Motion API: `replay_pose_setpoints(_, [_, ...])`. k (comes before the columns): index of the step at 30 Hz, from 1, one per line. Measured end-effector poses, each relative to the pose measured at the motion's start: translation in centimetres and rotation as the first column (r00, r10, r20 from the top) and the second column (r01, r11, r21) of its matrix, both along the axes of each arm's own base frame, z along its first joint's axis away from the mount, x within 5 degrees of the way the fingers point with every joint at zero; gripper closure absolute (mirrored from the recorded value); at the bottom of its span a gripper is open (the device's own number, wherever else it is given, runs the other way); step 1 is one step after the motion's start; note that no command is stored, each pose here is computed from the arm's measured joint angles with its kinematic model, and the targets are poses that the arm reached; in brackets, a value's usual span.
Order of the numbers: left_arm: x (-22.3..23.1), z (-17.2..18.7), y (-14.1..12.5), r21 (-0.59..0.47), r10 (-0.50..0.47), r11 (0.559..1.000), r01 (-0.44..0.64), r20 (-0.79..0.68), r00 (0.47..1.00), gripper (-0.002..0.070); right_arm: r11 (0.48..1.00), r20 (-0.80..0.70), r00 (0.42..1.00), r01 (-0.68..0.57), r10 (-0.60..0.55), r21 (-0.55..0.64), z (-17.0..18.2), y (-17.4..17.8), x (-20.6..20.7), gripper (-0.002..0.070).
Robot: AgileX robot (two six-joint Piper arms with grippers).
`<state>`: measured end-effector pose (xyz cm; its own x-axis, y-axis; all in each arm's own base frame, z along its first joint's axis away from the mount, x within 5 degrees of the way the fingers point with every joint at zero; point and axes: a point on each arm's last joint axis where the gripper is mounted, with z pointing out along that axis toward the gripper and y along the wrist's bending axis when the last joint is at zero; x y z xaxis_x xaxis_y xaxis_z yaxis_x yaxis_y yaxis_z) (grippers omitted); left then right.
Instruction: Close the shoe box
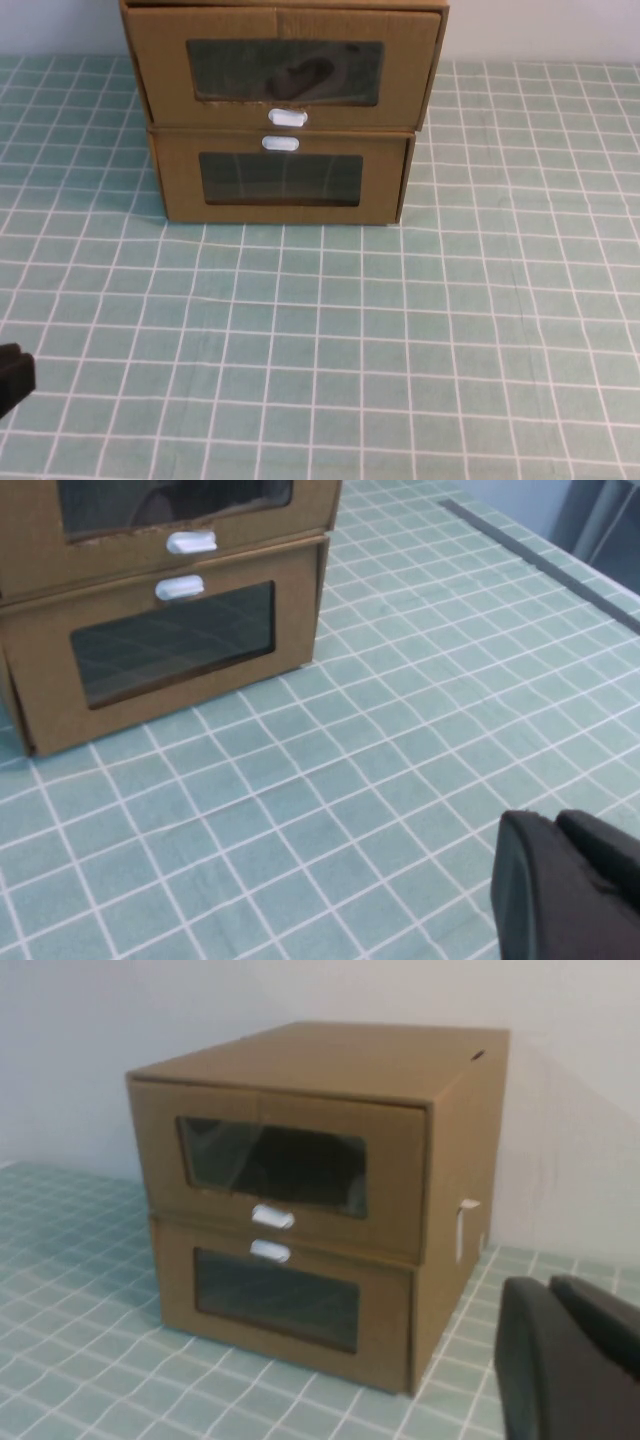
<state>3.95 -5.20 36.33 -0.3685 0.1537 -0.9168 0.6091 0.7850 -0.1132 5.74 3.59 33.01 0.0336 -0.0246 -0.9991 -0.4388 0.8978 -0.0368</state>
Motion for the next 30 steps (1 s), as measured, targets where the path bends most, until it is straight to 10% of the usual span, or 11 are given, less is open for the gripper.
replay_pose_setpoints(22, [-0.5, -0.4, 0.4, 0.032, 0.032, 0.999, -0.033, 0.045, 0.998, 0.0679, 0.959, -0.230, 0.944, -0.265, 0.238, -0.095, -2.3, 1.8, -1.5, 0.0690])
replay_pose_setpoints(30, [-0.4, -3.8, 2.5, 0.121, 0.218, 0.960, -0.252, 0.243, 0.945, 0.0679, 0.958, -0.232, 0.942, -0.268, 0.240, -0.097, -2.3, 1.8, -1.5, 0.0690])
